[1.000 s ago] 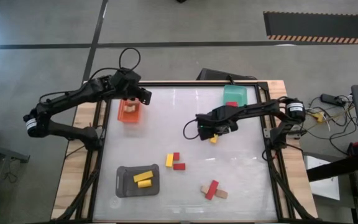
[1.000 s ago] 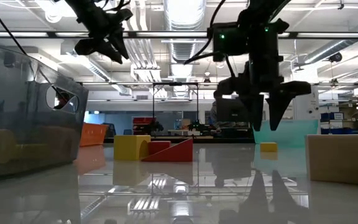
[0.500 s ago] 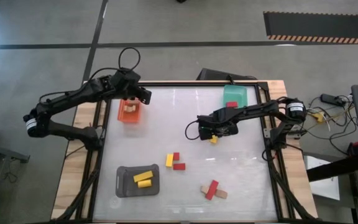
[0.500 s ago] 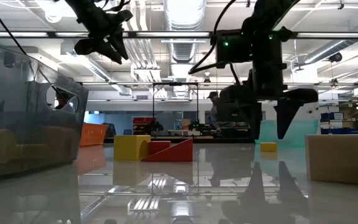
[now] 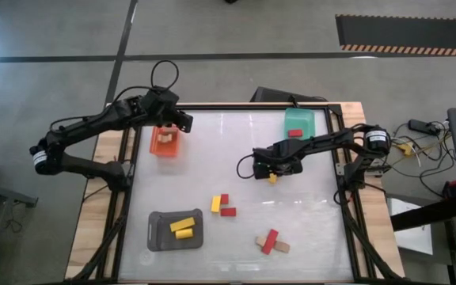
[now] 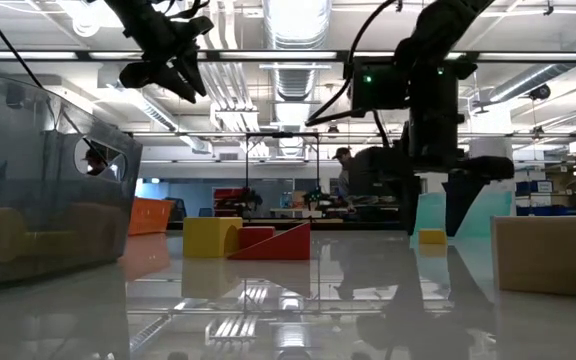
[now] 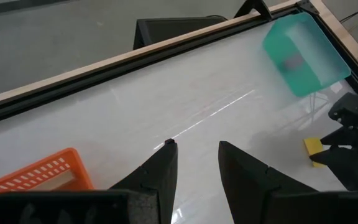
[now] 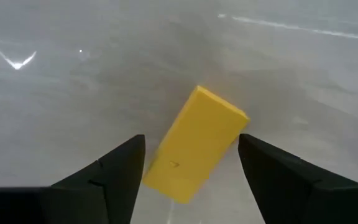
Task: Sort & place blocks by color
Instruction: Put the yellow block into the black bin
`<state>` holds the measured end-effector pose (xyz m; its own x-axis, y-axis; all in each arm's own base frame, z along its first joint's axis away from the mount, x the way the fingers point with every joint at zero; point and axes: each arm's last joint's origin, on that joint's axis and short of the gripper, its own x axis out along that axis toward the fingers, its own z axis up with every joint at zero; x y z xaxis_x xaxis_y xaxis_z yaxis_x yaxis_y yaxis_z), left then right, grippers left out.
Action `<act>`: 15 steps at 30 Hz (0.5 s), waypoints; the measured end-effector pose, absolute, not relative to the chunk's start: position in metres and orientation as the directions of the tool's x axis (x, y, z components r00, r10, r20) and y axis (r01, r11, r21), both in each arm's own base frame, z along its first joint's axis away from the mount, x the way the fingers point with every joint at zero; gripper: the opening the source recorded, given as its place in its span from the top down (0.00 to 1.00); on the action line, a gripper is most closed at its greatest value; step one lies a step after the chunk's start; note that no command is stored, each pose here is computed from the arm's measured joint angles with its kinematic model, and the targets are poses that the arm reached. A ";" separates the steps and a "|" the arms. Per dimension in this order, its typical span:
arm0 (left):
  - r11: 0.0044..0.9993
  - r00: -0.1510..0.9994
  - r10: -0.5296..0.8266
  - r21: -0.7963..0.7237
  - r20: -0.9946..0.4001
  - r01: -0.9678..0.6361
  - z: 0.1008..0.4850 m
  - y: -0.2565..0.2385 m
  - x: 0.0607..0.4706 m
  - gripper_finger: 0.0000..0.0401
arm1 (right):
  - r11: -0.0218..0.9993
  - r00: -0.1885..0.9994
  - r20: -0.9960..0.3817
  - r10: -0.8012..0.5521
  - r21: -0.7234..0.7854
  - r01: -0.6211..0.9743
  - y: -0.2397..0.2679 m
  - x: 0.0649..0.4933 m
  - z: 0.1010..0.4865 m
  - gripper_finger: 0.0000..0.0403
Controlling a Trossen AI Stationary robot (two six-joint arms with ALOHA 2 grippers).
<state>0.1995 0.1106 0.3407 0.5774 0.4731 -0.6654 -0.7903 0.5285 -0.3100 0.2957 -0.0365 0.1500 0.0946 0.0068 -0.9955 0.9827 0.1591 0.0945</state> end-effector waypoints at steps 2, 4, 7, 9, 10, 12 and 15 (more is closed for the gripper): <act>0.529 0.577 0.473 -0.310 -0.665 -0.790 0.341 0.111 0.200 0.75 | 0.155 0.105 -0.994 0.021 0.107 0.982 -0.035 0.294 0.145 0.40; 0.528 0.577 0.473 -0.310 -0.665 -0.790 0.341 0.111 0.200 0.75 | 0.155 0.104 -0.994 0.025 0.107 0.982 -0.033 0.293 0.144 0.43; 0.529 0.577 0.473 -0.310 -0.665 -0.790 0.341 0.111 0.200 0.75 | 0.162 0.099 -0.995 0.027 0.102 0.981 -0.031 0.292 0.143 0.50; 0.529 0.578 0.473 -0.310 -0.665 -0.790 0.341 0.111 0.200 0.75 | 0.167 0.094 -0.995 0.027 0.097 0.981 -0.030 0.292 0.143 0.57; 0.529 0.578 0.473 -0.310 -0.665 -0.790 0.341 0.111 0.200 0.75 | 0.168 0.093 -0.995 0.029 0.096 0.981 -0.030 0.292 0.143 0.60; 0.529 0.578 0.473 -0.310 -0.665 -0.790 0.341 0.111 0.200 0.75 | 0.178 0.096 -0.995 0.040 0.101 0.979 -0.029 0.292 0.143 0.67; 0.529 0.578 0.473 -0.310 -0.665 -0.790 0.341 0.111 0.200 0.75 | 0.195 0.108 -0.993 0.058 0.117 0.974 -0.029 0.294 0.144 0.71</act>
<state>0.1996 0.1106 0.3408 0.5778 0.4734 -0.6648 -0.7901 0.5286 -0.3103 0.2936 -0.0287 0.1443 0.1078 0.0575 -0.9925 0.9738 0.1951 0.1170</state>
